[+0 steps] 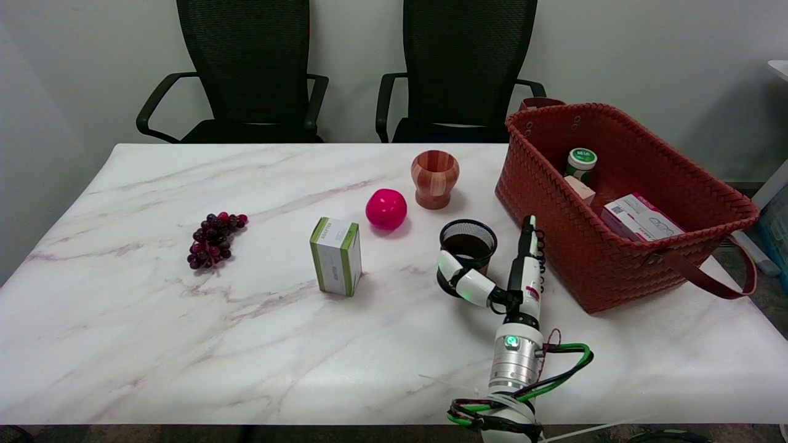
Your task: Pick up the black pen container.
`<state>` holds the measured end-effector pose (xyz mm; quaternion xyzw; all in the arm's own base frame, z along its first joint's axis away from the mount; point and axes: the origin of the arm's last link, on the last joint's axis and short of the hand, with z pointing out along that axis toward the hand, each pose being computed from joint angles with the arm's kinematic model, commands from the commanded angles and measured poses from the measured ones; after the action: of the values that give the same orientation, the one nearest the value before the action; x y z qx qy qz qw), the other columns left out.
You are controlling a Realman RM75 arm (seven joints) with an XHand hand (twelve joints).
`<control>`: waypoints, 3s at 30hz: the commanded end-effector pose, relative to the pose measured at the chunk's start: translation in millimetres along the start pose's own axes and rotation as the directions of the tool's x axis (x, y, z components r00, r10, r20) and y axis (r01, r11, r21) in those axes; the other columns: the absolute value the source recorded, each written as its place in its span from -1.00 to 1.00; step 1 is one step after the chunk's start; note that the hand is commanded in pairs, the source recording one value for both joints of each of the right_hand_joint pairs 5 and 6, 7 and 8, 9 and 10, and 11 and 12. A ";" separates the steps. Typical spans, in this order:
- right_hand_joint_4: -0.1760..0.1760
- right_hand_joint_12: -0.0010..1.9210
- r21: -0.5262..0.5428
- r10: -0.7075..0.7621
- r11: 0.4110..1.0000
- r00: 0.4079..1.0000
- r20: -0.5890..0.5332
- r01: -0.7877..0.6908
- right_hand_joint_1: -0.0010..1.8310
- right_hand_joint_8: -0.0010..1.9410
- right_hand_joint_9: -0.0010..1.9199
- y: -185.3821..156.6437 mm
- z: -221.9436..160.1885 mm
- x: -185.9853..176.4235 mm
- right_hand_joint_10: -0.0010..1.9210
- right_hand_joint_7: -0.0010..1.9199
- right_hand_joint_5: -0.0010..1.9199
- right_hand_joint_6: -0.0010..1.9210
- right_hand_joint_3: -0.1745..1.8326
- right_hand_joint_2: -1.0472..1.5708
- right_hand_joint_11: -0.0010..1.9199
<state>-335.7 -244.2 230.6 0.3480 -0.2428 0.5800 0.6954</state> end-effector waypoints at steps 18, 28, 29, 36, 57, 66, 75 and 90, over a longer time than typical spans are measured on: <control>0.00 -1.00 -0.022 0.062 0.998 0.993 0.104 -0.060 0.20 -1.00 -1.00 7.0 17.3 -21.5 -1.00 -1.00 -1.00 -1.00 -0.41 0.17 -1.00; 0.00 -1.00 -0.030 0.067 0.998 0.989 0.133 -0.064 0.20 -1.00 -1.00 8.3 16.5 -27.1 -1.00 -1.00 -1.00 -1.00 -0.39 0.17 -1.00; 0.00 -1.00 -0.032 0.071 0.997 0.988 0.139 -0.067 0.20 -1.00 -1.00 8.7 16.9 -28.1 -1.00 -1.00 -1.00 -1.00 -0.39 0.17 -1.00; 0.00 -1.00 -0.026 0.086 0.996 0.985 0.150 -0.083 0.20 -1.00 -1.00 9.6 21.4 -30.5 -1.00 -1.00 -1.00 -1.00 -0.39 0.18 -1.00; 0.00 -0.60 -0.018 0.110 0.994 0.987 0.121 -0.108 0.21 -0.06 -0.26 9.0 21.2 -25.7 -0.26 -0.05 0.07 0.07 -0.36 0.36 -0.60; 0.00 -0.51 -0.017 0.114 0.993 0.986 0.121 -0.113 0.23 0.18 -0.12 7.8 20.8 -25.9 -0.12 0.19 0.35 0.35 -0.23 0.37 -0.51; 0.00 -0.41 0.083 0.159 0.982 0.975 0.154 -0.173 0.22 0.22 -0.08 -18.0 26.5 -33.3 -0.08 0.24 0.26 0.26 -0.31 0.45 -0.40; 0.00 -0.39 0.321 0.162 0.925 0.974 0.157 -0.206 0.22 0.20 -0.08 -83.8 47.9 -36.5 -0.08 0.21 0.16 0.16 -0.27 0.45 -0.39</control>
<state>-313.8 -292.0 218.5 0.4131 -0.2823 0.6222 0.6021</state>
